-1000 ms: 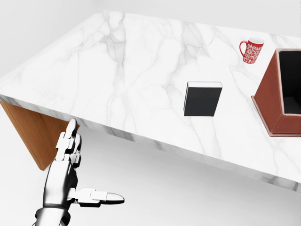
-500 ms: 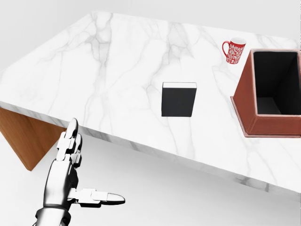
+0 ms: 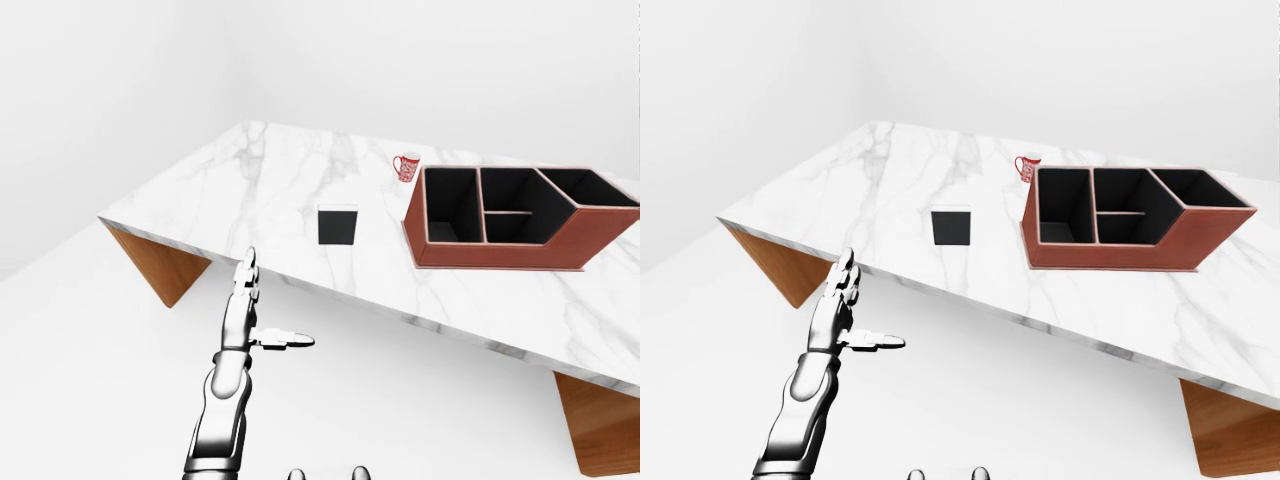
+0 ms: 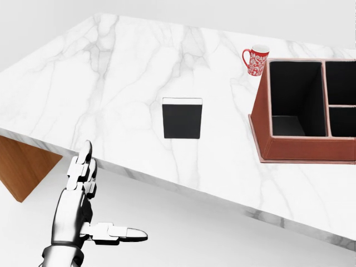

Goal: Pick up the book and place it in the left compartment of the caddy.

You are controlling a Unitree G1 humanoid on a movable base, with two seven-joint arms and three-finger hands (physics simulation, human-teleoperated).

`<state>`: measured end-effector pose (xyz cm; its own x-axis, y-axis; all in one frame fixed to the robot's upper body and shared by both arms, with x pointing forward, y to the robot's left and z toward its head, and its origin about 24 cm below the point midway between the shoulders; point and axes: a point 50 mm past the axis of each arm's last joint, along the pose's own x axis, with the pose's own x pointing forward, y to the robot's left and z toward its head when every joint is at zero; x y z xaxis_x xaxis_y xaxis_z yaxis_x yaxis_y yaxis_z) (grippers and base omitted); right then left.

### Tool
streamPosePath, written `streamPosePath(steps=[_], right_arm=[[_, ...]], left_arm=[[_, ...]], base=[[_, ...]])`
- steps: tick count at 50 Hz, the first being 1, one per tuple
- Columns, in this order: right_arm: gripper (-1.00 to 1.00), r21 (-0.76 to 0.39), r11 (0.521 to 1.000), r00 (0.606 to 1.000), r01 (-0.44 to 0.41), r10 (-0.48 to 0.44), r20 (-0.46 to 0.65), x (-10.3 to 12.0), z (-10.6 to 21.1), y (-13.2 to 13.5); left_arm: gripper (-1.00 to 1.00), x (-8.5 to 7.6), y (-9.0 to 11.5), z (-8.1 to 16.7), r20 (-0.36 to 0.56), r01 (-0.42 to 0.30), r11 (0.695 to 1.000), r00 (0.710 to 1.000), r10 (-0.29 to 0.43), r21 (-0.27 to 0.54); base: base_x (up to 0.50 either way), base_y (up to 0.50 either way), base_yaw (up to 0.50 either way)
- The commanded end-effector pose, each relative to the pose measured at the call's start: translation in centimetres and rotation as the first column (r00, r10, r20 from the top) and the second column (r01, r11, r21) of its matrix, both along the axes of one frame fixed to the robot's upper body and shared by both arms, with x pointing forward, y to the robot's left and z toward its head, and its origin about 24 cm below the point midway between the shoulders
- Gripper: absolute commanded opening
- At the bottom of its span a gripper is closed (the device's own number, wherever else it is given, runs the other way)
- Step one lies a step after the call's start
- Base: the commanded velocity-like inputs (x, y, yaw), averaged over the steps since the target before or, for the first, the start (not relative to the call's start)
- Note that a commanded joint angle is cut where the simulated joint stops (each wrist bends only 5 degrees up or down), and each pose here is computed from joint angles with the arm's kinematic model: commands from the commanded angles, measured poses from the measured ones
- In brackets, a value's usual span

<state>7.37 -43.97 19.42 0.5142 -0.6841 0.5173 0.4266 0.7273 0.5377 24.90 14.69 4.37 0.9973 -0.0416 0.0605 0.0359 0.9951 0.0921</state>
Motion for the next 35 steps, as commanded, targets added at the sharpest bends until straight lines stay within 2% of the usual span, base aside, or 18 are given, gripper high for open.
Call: streamPosePath(steps=[1,35], right_arm=[[1.0,0.003,1.0,1.0,-0.002,0.002,-0.003,0.09,-0.13,0.01],[1.0,-0.002,1.0,1.0,-0.002,0.002,0.004,-0.04,0.08,0.08]], left_arm=[[1.0,-0.02,0.02,-0.04,-0.002,-0.001,1.0,1.0,0.001,-0.004],[1.0,0.0,-0.17,0.03,0.001,0.006,1.0,1.0,-0.006,0.01]], base=[[0.1,-0.25,0.0],[0.1,-0.24,0.0]])
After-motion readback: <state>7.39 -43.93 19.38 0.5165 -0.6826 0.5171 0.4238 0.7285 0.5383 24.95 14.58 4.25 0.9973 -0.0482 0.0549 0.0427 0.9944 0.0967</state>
